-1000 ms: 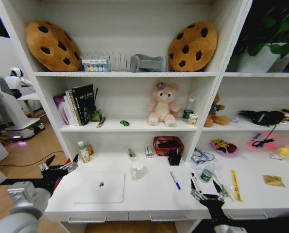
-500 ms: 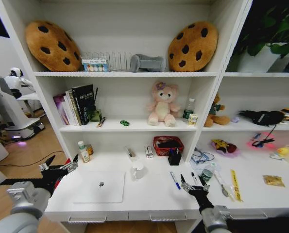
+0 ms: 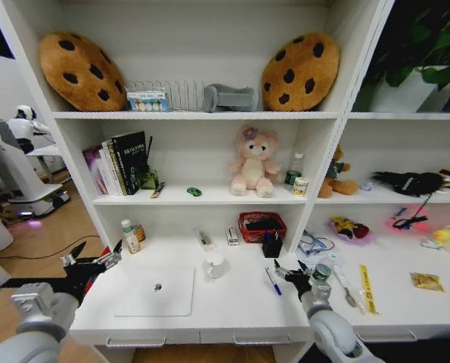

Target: Organize the objects on the table.

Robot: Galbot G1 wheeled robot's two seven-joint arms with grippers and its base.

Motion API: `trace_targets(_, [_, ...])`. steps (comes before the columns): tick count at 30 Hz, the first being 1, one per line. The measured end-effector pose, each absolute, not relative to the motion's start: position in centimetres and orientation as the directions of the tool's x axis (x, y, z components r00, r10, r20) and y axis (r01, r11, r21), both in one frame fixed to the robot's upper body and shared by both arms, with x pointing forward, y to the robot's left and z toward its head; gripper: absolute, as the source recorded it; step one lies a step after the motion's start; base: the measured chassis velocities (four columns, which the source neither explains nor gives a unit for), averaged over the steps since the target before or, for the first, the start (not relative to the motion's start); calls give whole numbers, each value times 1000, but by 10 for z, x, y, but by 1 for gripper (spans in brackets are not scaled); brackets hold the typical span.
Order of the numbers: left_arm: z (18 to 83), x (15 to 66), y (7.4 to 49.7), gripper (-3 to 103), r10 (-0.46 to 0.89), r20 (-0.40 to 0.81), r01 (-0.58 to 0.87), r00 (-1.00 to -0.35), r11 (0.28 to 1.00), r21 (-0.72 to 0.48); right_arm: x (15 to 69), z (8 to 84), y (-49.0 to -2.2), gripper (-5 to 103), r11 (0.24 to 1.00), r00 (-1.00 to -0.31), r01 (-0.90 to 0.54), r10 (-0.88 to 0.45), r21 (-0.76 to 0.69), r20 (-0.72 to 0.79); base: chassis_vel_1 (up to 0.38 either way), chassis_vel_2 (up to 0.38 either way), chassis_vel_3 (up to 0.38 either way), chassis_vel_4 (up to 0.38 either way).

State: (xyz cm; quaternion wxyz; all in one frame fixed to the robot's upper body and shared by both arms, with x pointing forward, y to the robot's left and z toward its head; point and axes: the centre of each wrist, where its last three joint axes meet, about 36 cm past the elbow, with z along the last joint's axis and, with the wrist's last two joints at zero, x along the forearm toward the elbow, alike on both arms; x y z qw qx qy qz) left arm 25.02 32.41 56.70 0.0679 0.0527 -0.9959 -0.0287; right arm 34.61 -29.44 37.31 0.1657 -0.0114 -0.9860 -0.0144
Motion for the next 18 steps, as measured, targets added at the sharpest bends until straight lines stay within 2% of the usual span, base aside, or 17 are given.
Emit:
trace_targets(4, [567,250,324,100,-109,132,-101,-985,993,64,373,340,-263,100,999,-915,-30,-40,30,402,0,0,0,0])
trace_targets(7, [567,250,324,100,-109,132,-101,-985,993,64,382,336,-254,100,999,-904,-21,-39,47,426,0,0,0,0])
trace_targets(18, [567,250,324,100,-109,132,-101,-985,993,64,394,333,-249,102,996,-867,4,-40,88,496,0,0,0,0])
